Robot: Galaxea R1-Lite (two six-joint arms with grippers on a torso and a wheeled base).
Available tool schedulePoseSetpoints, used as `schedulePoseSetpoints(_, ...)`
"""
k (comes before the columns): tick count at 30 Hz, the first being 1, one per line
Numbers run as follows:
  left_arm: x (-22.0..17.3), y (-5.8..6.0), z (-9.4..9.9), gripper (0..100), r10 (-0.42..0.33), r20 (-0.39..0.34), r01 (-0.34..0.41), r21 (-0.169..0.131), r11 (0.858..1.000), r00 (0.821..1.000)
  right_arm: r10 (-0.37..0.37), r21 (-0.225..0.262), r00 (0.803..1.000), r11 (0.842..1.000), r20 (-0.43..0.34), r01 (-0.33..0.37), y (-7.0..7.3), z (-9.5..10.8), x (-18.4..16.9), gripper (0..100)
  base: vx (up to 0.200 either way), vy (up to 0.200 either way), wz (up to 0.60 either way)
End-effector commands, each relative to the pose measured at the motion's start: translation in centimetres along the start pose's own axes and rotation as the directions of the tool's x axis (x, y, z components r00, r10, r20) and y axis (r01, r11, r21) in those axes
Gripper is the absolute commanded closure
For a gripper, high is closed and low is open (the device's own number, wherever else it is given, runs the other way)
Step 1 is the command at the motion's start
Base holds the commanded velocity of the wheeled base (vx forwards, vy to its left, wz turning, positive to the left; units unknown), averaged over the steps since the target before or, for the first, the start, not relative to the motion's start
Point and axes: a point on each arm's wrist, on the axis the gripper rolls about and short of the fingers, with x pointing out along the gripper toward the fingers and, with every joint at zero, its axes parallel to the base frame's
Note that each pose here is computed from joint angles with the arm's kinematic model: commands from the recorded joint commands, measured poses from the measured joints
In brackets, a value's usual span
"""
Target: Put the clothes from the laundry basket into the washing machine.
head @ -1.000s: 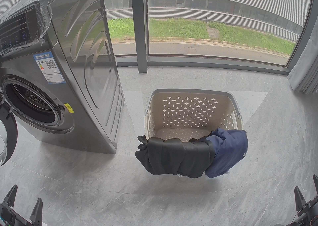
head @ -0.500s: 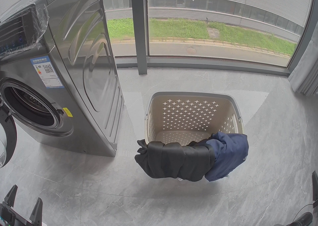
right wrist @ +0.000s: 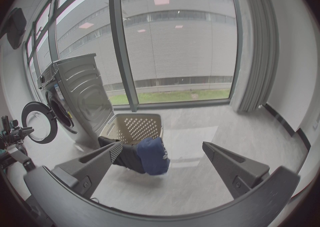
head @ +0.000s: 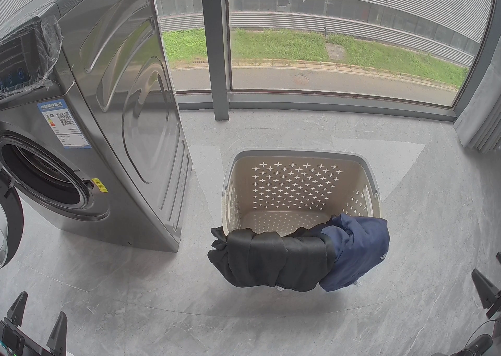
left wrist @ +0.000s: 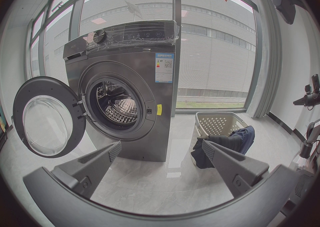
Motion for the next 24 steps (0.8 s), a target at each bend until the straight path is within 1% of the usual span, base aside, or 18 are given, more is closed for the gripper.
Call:
schedulePoseSetpoints(1, 0.0, 0.0, -0.5, 0, -0.001, 0.001, 0.001, -0.001, 1.0, 1.0, 0.043, 0.079, 0.963, 0.997, -0.267, -0.023, -0.2, 0.2, 4.3, 0, 0.0, 0.0, 0.0)
schedulePoseSetpoints(2, 0.0, 0.0, -0.5, 0, -0.001, 0.001, 0.001, -0.001, 1.0, 1.0, 0.044, 0.084, 0.955, 0.996, -0.292, -0.02, -0.2, 0.2, 4.8, 0, 0.0, 0.0, 0.0)
schedulePoseSetpoints(3, 0.0, 0.0, -0.5, 0, -0.001, 0.001, 0.001, -0.001, 1.0, 1.0, 0.043, 0.093, 0.936, 0.996, -0.348, -0.011, -0.3, 0.1, 6.2, 0, 0.0, 0.0, 0.0)
schedulePoseSetpoints(4, 0.0, 0.0, -0.5, 0, -0.001, 0.001, 0.001, 0.001, 1.0, 1.0, 0.042, 0.097, 0.926, 0.995, -0.375, -0.006, -0.4, 0.0, 7.1, 0, 0.0, 0.0, 0.0)
schedulePoseSetpoints(7, 0.0, 0.0, -0.5, 0, -0.001, 0.001, 0.001, -0.001, 1.0, 1.0, 0.039, 0.103, 0.906, 0.995, -0.422, 0.005, -0.6, -0.2, 9.5, 0, 0.0, 0.0, 0.0)
schedulePoseSetpoints(9, 0.0, 0.0, -0.5, 0, -0.001, 0.001, 0.001, 0.001, 1.0, 1.0, 0.038, 0.104, 0.896, 0.995, -0.443, 0.009, -0.7, -0.5, 11.0, 0, 0.0, 0.0, 0.0)
schedulePoseSetpoints(10, 0.0, 0.0, -0.5, 0, -0.001, 0.001, 0.001, -0.001, 1.0, 1.0, 0.038, 0.104, 0.896, 0.995, -0.443, 0.009, -0.7, -0.5, 11.2, 0, 0.0, 0.0, 0.0)
schedulePoseSetpoints(12, 0.0, 0.0, -0.5, 0, -0.001, 0.001, 0.001, 0.001, 1.0, 1.0, 0.043, 0.104, 0.879, 0.995, -0.475, 0.008, -0.8, -0.8, 13.0, 0, 0.0, 0.0, 0.0)
schedulePoseSetpoints(14, 0.0, 0.0, -0.5, 0, -0.001, 0.001, 0.001, -0.001, 1.0, 1.0, 0.055, 0.108, 0.868, 0.994, -0.494, -0.002, -0.5, -1.1, 13.7, 0, 0.0, 0.0, 0.0)
schedulePoseSetpoints(16, 0.0, 0.0, -0.5, 0, -0.001, 0.001, 0.001, -0.001, 1.0, 1.0, 0.065, 0.118, 0.86, 0.993, -0.506, -0.005, -0.3, -1.2, 14.1, 0, 0.0, 0.0, 0.0)
schedulePoseSetpoints(17, 0.0, 0.0, -0.5, 0, -0.001, 0.001, 0.001, -0.001, 1.0, 1.0, 0.074, 0.143, 0.849, 0.99, -0.523, 0.002, -0.1, -1.4, 14.7, 0, 0.0, 0.0, 0.0)
schedulePoseSetpoints(19, 0.0, 0.0, -0.5, 0, -0.004, 0.001, 0.004, -0.002, 1.0, 1.0, 0.087, 0.174, 0.836, 0.985, -0.542, 0.01, 0.1, -1.7, 15.7, 0, 0.0, 0.0, 0.0)
schedulePoseSetpoints(21, 0.0, 0.0, -0.5, 0, -0.004, 0.001, 0.004, -0.004, 1.0, 1.0, 0.092, 0.186, 0.825, 0.982, -0.558, 0.016, 0.3, -2.2, 16.4, 0, 0.0, 0.0, 0.0)
schedulePoseSetpoints(22, 0.0, 0.0, -0.5, 0, -0.004, 0.001, 0.004, -0.004, 1.0, 1.0, 0.092, 0.185, 0.817, 0.983, -0.569, 0.019, 0.3, -2.5, 16.8, 0, 0.0, 0.0, 0.0)
schedulePoseSetpoints(24, 0.0, 0.0, -0.5, 0, -0.004, 0.001, 0.004, -0.004, 1.0, 1.0, 0.095, 0.183, 0.809, 0.983, -0.58, 0.016, 0.4, -3.0, 17.6, 0, 0.0, 0.0, 0.0)
